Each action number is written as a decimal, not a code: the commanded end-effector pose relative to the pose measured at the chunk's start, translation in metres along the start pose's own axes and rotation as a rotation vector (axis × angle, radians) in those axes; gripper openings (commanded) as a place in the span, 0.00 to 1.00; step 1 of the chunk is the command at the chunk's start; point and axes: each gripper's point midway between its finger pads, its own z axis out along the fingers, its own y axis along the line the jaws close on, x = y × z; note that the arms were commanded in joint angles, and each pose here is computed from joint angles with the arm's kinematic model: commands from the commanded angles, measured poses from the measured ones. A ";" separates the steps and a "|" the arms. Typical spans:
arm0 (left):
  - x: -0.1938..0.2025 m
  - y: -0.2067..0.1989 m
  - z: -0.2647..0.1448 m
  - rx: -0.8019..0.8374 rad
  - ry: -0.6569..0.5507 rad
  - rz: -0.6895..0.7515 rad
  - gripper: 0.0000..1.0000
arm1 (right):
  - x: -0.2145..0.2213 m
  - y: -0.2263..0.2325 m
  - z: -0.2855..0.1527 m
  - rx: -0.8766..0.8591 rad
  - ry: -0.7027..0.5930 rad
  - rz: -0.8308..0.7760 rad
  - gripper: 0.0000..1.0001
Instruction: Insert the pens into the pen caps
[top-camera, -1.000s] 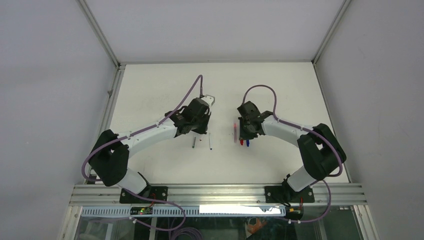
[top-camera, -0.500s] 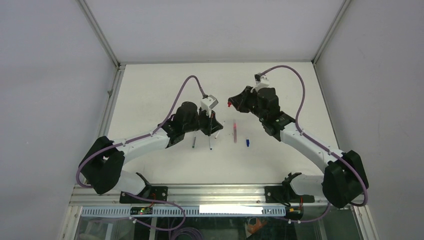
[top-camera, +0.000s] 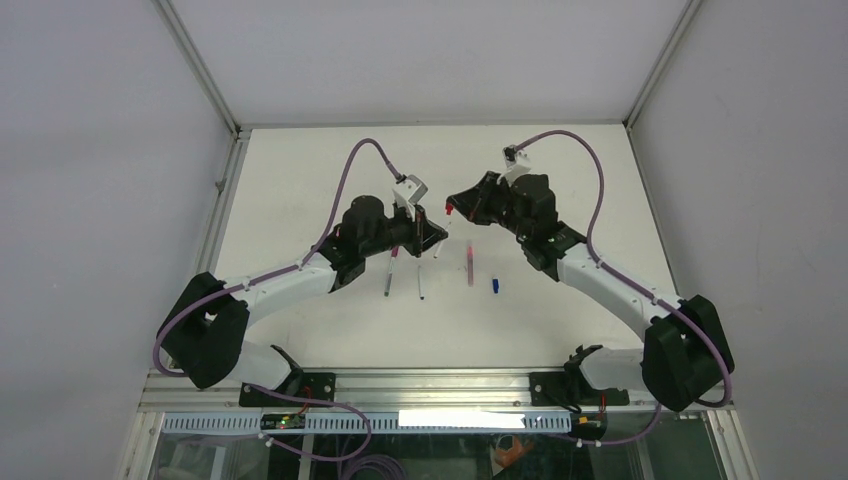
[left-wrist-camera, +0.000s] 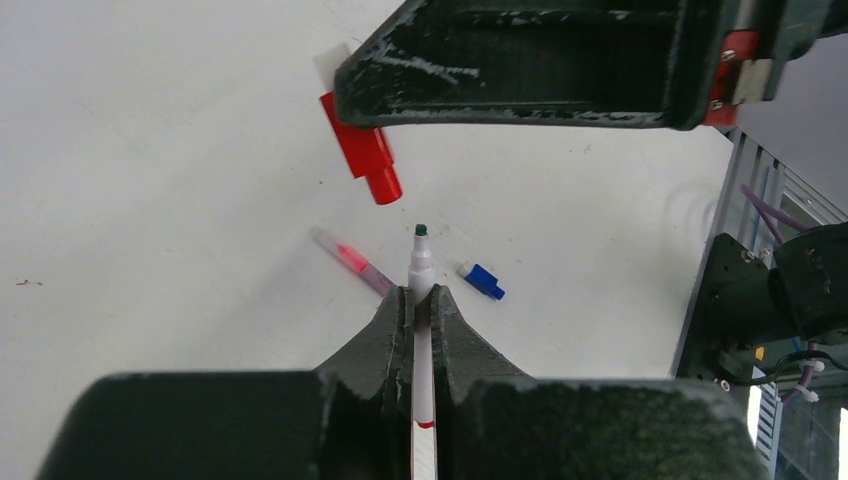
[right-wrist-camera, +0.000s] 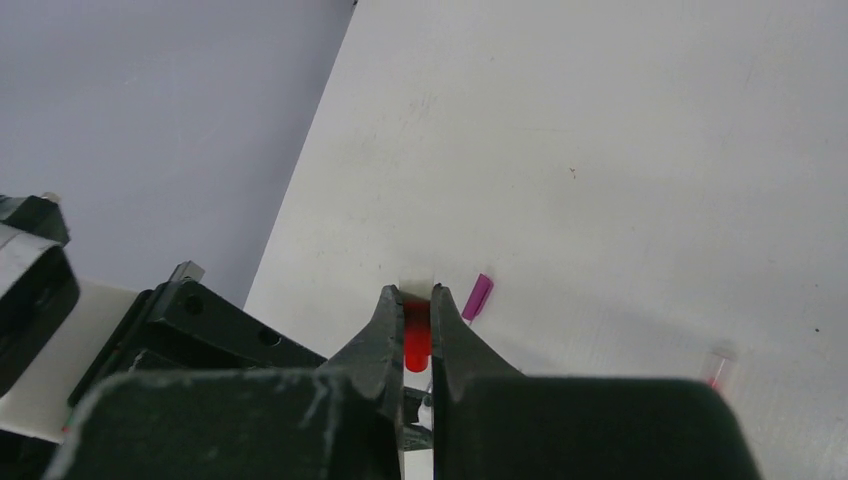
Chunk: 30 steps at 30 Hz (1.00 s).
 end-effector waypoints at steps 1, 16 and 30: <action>-0.032 0.000 0.003 -0.003 -0.093 0.008 0.00 | -0.028 0.028 -0.015 -0.073 -0.085 -0.030 0.00; -0.039 0.005 -0.002 -0.019 -0.108 0.005 0.00 | -0.008 0.015 -0.007 -0.058 -0.031 -0.018 0.00; -0.039 0.007 -0.005 -0.020 -0.115 -0.010 0.00 | 0.004 0.013 -0.001 -0.053 -0.006 -0.020 0.00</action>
